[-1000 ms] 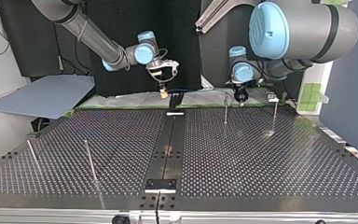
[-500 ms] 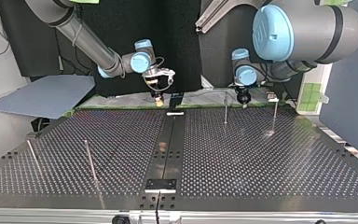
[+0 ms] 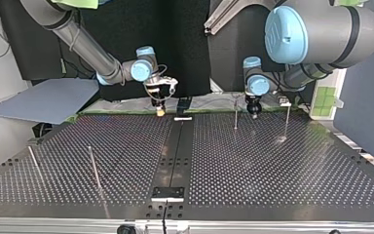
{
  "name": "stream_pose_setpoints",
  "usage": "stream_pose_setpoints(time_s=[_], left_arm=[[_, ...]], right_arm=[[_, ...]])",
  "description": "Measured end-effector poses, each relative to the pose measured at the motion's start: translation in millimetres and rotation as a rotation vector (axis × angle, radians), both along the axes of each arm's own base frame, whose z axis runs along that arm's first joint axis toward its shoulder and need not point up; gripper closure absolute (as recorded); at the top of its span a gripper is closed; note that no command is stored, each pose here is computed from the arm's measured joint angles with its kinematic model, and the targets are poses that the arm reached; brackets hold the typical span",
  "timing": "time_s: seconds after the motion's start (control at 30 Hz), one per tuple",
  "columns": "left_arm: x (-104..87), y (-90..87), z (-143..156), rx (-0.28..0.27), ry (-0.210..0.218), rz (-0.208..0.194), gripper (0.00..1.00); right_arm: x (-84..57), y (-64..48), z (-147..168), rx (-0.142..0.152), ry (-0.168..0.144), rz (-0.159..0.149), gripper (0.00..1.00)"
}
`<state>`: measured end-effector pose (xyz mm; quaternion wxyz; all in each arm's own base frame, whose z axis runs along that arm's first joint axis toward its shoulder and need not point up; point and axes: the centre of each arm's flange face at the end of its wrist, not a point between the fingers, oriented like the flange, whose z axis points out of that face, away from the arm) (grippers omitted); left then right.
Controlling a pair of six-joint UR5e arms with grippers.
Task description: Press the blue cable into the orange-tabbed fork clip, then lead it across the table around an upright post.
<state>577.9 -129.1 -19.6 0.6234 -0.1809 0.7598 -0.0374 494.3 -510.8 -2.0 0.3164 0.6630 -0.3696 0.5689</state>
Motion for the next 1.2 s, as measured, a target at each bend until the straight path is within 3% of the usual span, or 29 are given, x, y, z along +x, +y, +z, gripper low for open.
stream_pose_setpoints(time_s=[0.3,0.53,0.57,0.6,0.67,0.7,0.73,0.77,0.8,0.83,1.1,1.2], left_arm=[[2.8,4.4,0,-0.015,-0.003,-0.004,1.00],[4.4,4.2,0,0.015,0.006,-0.060,1.00],[4.4,4.4,0,0.018,0.010,-0.067,0.93],[4.1,4.6,-1,0.022,0.016,-0.078,0.93],[3.2,4.9,-2,0.031,0.029,-0.092,0.57],[2.2,5.1,-2,0.038,0.040,-0.101,0.57],[1.3,5.2,-3,0.043,0.049,-0.107,0.33],[0.3,5.5,-4,0.047,0.059,-0.112,0.18],[-1.0,6.2,-5,0.048,0.072,-0.116,0.18],[-1.9,6.7,-5,0.047,0.080,-0.117,0.00],[-12.6,10.3,-10,-0.008,0.162,-0.087,0.00],[-18.4,9.3,-13,-0.021,0.195,-0.093,0.00]], right_arm=[[-3.0,-6.0,2,0.004,0.028,-0.006,1.00],[-4.0,-6.6,2,0.006,0.030,-0.008,1.00],[-4.0,-6.6,2,0.006,0.030,-0.008,1.00],[-4.1,-6.6,2,0.006,0.031,-0.008,1.00],[-4.2,-6.7,2,0.006,0.031,-0.008,1.00],[-4.2,-6.7,2,0.006,0.031,-0.008,1.00],[-4.2,-6.6,2,0.007,0.031,-0.008,1.00],[-4.2,-6.5,1,0.007,0.032,-0.008,1.00],[-4.2,-6.2,1,0.009,0.033,-0.007,1.00],[-4.1,-5.8,1,0.010,0.034,-0.007,1.00],[-4.0,-4.4,0,0.016,0.041,-0.005,1.00],[-4.0,-4.2,0,0.017,0.042,-0.005,1.00]])
